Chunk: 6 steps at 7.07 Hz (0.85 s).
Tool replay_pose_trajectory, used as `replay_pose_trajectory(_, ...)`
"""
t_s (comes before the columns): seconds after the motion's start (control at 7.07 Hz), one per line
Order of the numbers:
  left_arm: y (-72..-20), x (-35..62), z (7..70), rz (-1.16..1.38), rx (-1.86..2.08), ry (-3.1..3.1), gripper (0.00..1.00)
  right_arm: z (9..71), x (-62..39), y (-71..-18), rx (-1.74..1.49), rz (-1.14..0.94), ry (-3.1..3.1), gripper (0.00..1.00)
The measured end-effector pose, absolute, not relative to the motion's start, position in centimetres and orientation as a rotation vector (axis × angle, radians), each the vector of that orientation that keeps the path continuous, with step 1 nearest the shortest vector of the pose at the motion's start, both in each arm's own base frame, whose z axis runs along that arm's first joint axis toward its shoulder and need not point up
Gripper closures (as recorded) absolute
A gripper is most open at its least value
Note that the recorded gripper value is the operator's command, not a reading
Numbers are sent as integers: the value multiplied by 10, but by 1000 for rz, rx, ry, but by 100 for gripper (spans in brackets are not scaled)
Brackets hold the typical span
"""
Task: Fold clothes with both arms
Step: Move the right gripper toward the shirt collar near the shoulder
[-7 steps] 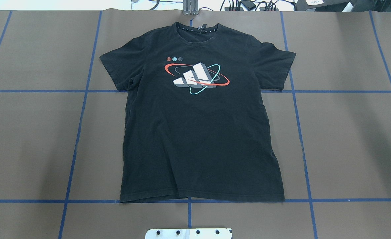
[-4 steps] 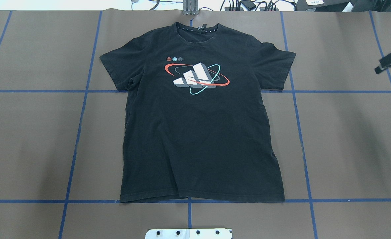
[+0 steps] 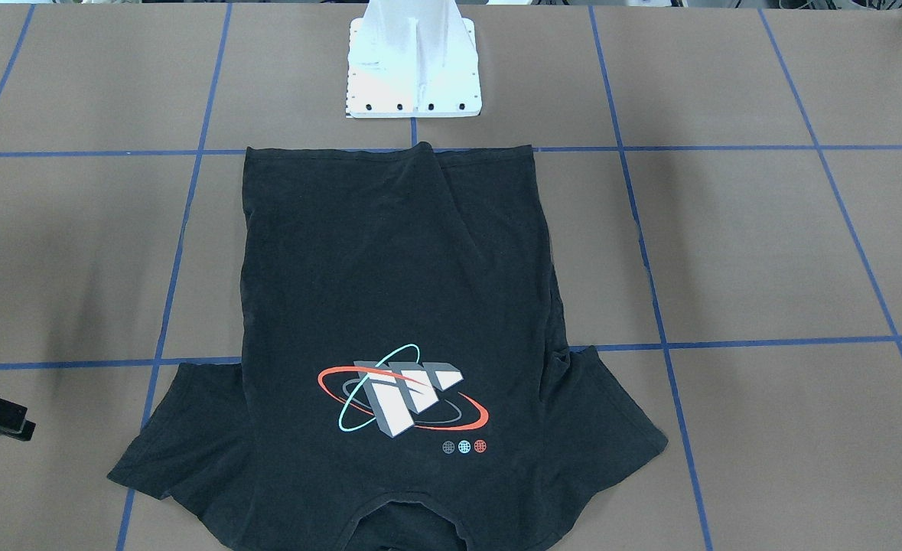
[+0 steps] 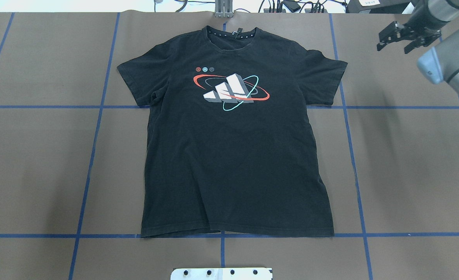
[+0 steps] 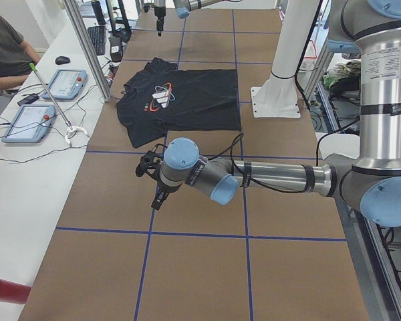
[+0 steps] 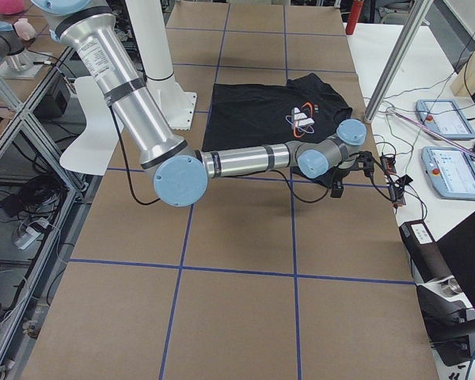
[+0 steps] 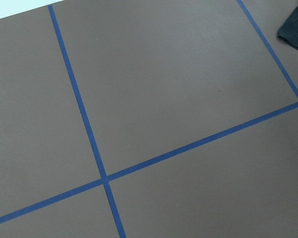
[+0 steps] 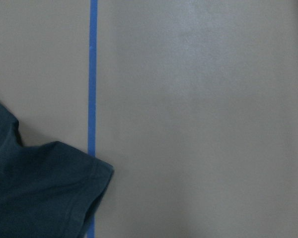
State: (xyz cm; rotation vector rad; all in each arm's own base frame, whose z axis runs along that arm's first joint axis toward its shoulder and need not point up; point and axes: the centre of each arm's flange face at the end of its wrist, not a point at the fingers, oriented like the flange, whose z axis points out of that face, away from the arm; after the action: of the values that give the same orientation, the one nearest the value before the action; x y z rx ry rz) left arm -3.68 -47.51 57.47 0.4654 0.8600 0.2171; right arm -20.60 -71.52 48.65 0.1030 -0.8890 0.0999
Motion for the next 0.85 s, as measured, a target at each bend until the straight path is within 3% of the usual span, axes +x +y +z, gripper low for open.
replay_pose_trajectory(0.42,-475,-37,574,217,467,860,0,478,-267,-728,111,124,-869,10)
replay_pose_trajectory(0.85,-475,-37,573,219,469,859,0,508,-310,-724,189,76,-853,18)
